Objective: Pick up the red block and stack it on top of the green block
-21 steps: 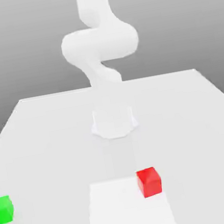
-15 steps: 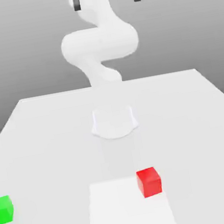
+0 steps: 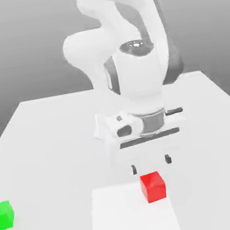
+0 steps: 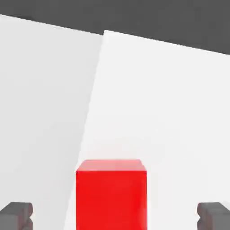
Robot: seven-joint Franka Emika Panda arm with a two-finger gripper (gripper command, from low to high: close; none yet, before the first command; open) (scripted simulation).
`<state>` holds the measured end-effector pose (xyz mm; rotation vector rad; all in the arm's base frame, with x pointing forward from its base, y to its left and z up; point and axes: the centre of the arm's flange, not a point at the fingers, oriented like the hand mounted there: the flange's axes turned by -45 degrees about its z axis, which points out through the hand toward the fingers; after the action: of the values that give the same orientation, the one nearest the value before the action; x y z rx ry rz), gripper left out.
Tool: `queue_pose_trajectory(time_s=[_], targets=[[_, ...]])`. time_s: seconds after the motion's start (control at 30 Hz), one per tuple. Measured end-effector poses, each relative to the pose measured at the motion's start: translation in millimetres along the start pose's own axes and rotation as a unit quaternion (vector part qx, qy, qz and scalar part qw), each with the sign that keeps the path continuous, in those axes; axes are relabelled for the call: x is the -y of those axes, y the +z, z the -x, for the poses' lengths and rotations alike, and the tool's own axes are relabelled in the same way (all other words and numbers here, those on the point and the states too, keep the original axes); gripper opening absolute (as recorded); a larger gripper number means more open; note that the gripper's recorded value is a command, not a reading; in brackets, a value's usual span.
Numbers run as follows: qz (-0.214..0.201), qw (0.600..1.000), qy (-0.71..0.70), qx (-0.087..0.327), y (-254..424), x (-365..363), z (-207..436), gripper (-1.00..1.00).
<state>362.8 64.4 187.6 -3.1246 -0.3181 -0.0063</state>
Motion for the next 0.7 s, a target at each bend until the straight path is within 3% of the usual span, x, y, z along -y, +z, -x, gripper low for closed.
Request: queue_pose_trajectory(time_s=[0.13, 0.17, 0.4, 0.7], targets=[[0.000, 1.000, -0.001, 0.002, 38, 1, 2, 0.00], [0.000, 1.000, -0.001, 0.002, 43, 1, 3, -1.00], [0.000, 1.000, -0.001, 0.002, 42, 1, 3, -1.00], [-0.003, 1.000, 0.001, 0.002, -24, -14, -9, -1.00]])
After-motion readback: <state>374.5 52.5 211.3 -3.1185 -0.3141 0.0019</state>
